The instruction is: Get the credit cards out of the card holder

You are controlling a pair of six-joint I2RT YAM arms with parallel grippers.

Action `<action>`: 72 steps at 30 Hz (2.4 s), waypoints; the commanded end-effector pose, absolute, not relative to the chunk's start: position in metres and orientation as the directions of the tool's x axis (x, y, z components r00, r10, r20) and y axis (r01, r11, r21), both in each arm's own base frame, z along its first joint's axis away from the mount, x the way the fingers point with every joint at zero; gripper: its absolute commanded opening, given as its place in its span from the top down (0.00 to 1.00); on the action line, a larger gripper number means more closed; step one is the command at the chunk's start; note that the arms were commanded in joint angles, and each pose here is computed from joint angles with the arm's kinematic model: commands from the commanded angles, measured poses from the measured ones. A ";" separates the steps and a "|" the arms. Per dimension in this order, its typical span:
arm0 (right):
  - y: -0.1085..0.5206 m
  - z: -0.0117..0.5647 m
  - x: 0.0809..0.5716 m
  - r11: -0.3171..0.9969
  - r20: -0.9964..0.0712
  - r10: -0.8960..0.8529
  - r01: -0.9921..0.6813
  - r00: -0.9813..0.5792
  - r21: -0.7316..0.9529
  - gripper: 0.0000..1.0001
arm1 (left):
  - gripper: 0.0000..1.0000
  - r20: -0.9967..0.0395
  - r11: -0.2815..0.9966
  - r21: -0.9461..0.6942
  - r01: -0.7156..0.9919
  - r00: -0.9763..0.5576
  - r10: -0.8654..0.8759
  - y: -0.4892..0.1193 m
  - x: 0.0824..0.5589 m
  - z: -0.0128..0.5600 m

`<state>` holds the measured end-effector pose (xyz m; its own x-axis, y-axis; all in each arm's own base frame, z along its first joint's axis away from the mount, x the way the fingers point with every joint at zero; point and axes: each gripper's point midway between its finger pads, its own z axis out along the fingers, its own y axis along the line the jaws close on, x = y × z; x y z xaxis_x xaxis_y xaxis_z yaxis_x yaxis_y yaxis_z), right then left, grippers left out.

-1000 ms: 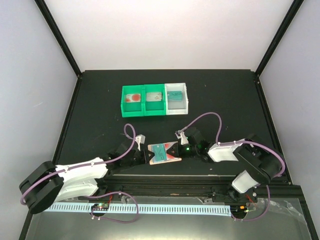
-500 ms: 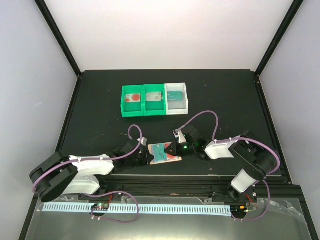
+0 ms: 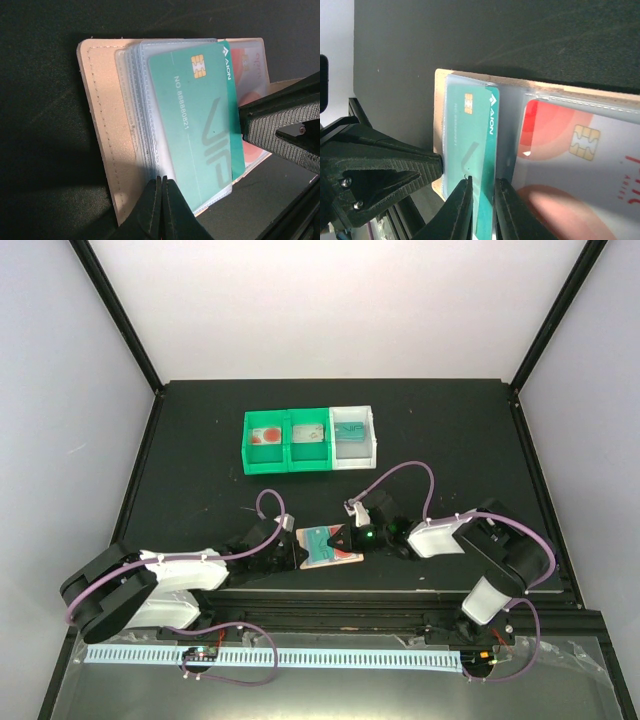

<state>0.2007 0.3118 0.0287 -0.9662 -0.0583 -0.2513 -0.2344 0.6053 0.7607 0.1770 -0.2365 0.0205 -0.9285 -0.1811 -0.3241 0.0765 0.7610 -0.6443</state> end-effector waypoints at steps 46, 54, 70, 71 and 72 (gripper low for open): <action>0.270 0.059 0.209 0.636 -0.368 -0.026 -0.299 -0.930 0.711 0.99 | 0.51 -0.399 0.770 -0.624 0.132 -0.902 -0.168 -0.234 0.185 0.052; 0.263 0.078 0.208 0.630 -0.411 -0.059 -0.354 -0.910 0.692 0.99 | 0.33 -0.524 0.711 -0.627 0.318 -0.847 -0.084 -0.245 0.187 0.099; 0.263 0.083 0.209 0.642 -0.443 -0.112 -0.405 -0.890 0.651 0.93 | 0.36 -0.520 0.571 -0.704 0.421 -0.854 -0.012 -0.254 0.186 0.112; 0.260 0.080 0.210 0.657 -0.446 -0.114 -0.404 -0.888 0.637 0.91 | 0.38 -0.496 0.577 -0.709 0.405 -0.868 0.001 -0.257 0.187 0.106; 0.259 0.079 0.211 0.665 -0.445 -0.117 -0.403 -0.888 0.629 0.89 | 0.40 -0.470 0.578 -0.716 0.391 -0.882 0.015 -0.261 0.187 0.100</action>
<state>0.2015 0.2646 0.0819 -0.9047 -0.1008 -0.4139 -0.3820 0.6219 0.6836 0.1856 -0.2439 0.1018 -0.8621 -0.0476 -0.5045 0.3737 0.6127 -0.6963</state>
